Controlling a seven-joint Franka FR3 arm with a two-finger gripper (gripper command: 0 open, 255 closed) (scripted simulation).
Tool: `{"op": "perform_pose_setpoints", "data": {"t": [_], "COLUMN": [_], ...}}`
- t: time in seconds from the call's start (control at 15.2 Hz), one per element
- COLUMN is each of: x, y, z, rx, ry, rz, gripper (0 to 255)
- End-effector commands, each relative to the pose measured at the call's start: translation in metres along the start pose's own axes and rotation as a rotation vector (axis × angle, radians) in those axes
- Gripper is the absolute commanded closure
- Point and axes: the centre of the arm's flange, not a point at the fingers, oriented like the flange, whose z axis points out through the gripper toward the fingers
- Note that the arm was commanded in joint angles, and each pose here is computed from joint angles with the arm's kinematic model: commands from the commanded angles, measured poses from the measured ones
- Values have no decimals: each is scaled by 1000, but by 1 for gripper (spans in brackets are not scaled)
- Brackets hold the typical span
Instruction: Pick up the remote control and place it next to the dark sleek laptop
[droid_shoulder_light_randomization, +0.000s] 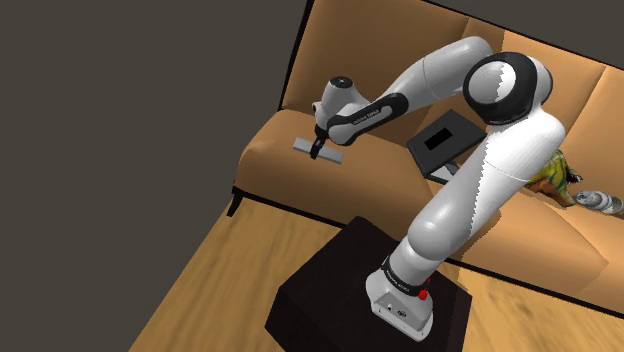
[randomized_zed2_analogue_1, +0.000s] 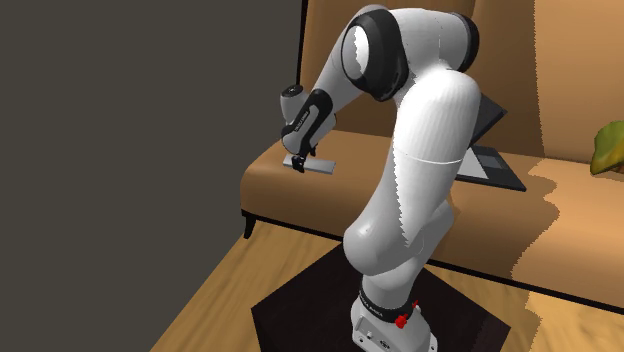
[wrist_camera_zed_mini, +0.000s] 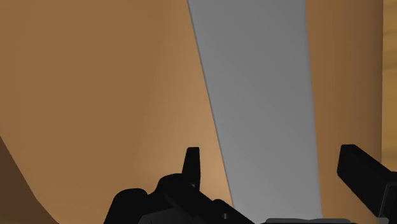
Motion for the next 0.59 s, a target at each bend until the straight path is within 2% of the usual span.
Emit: {"op": "perform_pose_setpoints", "data": {"t": [0.0,0.33,0.4,0.53], "x": [0,0,0,0], "y": [0,0,0,0], "z": [1,1,1,1], "rx": [0,0,0,0], "ry": [0,0,0,0], "rz": [0,0,0,0], "gripper": [0,0,255,255]}}
